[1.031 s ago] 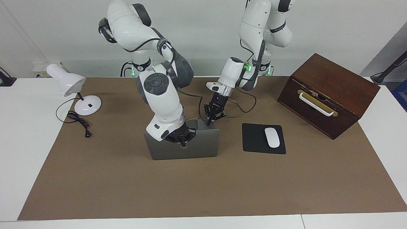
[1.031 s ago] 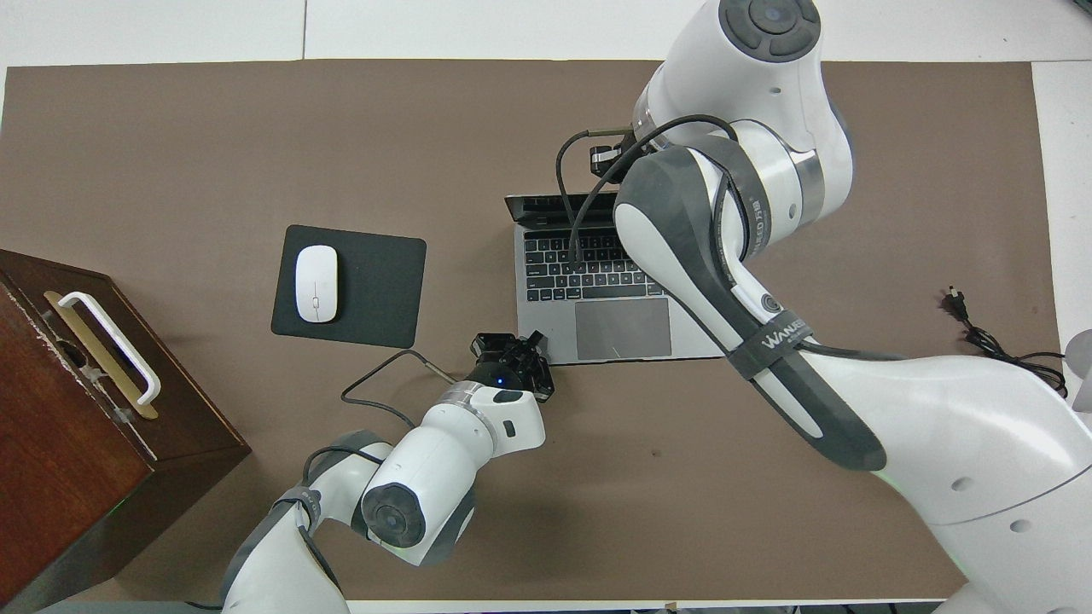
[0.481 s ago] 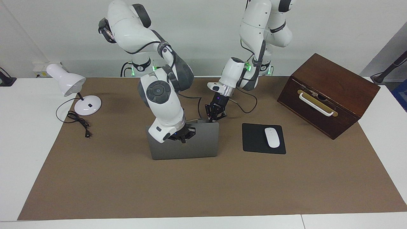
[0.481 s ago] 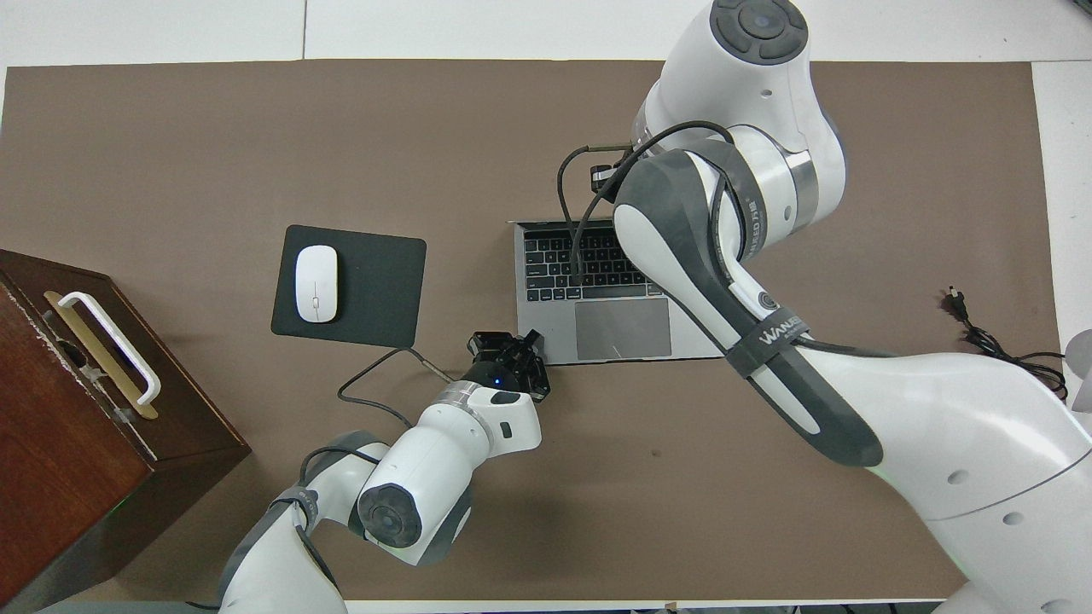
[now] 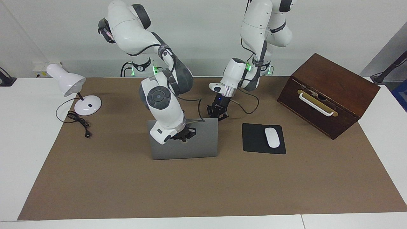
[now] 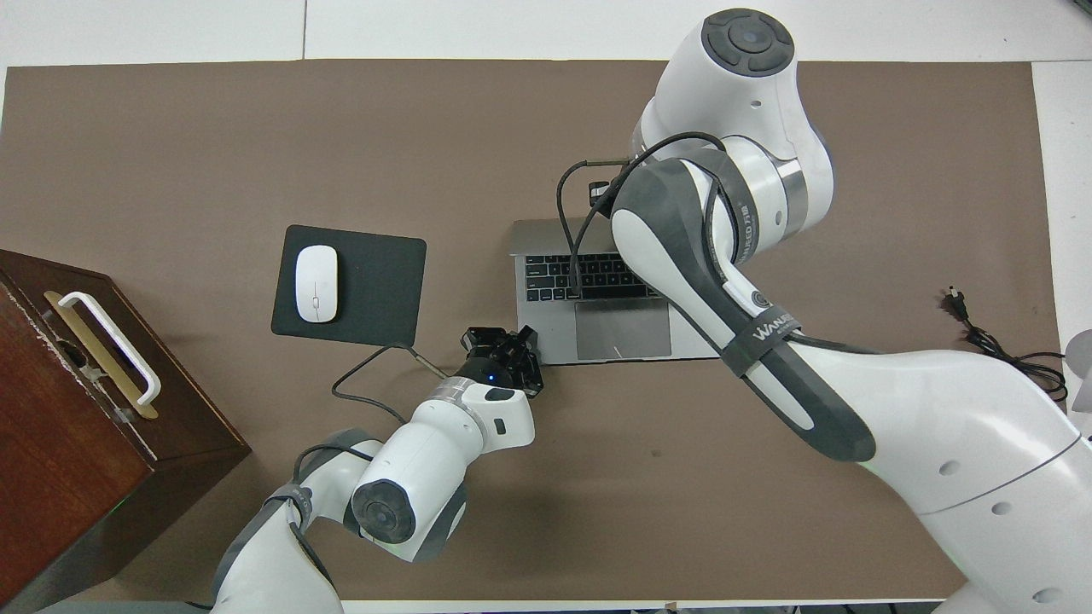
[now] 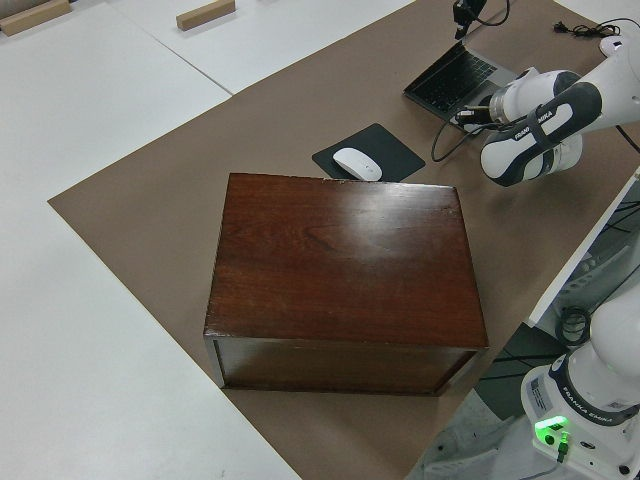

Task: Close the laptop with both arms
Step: 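Push the laptop lid down toward the keyboard with the right gripper, then press the lid fully shut with the right gripper, then lift away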

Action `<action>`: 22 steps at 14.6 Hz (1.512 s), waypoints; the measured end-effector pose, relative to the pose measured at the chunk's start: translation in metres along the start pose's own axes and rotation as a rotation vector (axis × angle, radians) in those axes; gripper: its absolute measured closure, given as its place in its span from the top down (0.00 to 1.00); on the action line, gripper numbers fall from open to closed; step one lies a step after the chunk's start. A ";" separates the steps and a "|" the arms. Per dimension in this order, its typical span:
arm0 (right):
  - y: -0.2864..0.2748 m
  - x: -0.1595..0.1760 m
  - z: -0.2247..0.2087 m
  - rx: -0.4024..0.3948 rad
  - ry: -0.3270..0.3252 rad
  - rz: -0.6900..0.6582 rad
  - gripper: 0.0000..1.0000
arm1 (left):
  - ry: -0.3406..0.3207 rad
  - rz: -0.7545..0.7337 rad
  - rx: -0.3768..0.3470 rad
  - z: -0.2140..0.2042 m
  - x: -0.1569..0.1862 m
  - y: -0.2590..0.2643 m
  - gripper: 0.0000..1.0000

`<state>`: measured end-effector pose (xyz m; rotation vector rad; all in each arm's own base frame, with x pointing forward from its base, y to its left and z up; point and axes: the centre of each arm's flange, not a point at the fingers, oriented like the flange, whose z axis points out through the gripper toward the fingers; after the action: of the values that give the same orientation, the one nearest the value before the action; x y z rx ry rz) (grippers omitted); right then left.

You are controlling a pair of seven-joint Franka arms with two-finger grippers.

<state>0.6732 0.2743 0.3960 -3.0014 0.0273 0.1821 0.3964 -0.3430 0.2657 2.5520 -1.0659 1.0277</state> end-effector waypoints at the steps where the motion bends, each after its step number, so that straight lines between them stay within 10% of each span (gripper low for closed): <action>1: 0.000 -0.001 0.002 -0.001 -0.004 0.003 0.01 | 0.000 0.000 0.000 0.000 0.000 0.000 0.01; 22: 0.005 -0.009 0.059 -0.016 -0.048 0.006 0.01 | 0.002 0.008 0.001 0.000 -0.001 0.000 0.01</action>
<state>0.6569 0.2772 0.3383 -3.0117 0.0307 0.2569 0.3960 -0.3429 0.2650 2.5489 -1.0761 1.0322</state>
